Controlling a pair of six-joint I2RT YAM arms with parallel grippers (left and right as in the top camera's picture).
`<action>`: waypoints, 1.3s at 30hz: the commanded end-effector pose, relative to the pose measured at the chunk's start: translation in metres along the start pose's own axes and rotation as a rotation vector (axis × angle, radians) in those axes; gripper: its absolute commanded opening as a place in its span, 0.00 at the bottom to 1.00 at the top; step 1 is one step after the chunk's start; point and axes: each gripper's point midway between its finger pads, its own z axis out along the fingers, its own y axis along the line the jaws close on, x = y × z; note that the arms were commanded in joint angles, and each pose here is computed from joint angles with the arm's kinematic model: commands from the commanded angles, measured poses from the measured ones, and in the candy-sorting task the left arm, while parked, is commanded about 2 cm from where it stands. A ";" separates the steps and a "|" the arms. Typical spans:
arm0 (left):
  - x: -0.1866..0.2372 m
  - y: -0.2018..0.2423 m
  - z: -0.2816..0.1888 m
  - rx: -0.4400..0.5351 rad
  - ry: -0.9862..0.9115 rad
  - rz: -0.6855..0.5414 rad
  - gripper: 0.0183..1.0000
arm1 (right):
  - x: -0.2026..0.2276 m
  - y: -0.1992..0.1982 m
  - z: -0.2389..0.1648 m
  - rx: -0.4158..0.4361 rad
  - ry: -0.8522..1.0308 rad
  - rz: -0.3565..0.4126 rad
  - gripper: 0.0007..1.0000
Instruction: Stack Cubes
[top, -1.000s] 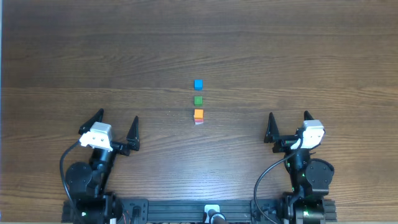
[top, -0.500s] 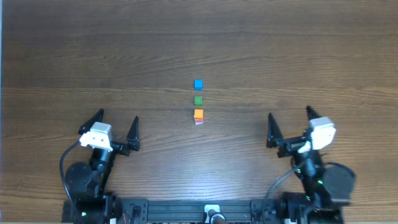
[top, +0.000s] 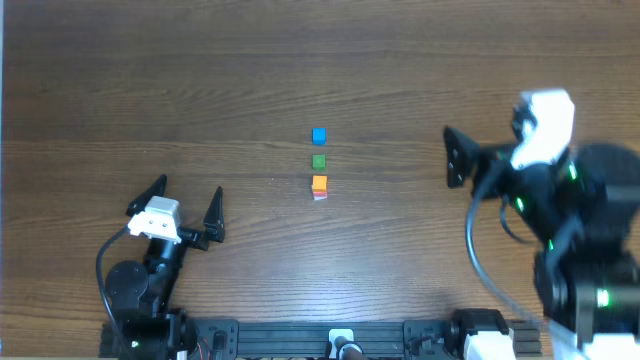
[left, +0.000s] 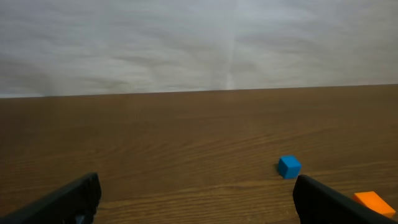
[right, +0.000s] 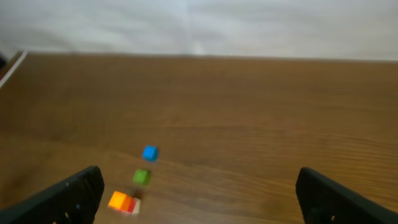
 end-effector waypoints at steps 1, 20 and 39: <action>0.001 0.000 0.000 0.004 0.000 0.011 1.00 | -0.002 0.023 0.034 -0.095 0.105 -0.029 0.99; 0.001 0.000 0.000 0.004 0.000 0.011 1.00 | 0.095 0.143 0.191 -0.087 0.552 -0.033 0.99; 0.001 0.000 0.000 0.004 0.000 0.011 1.00 | 0.216 0.132 0.248 0.123 0.872 0.036 0.99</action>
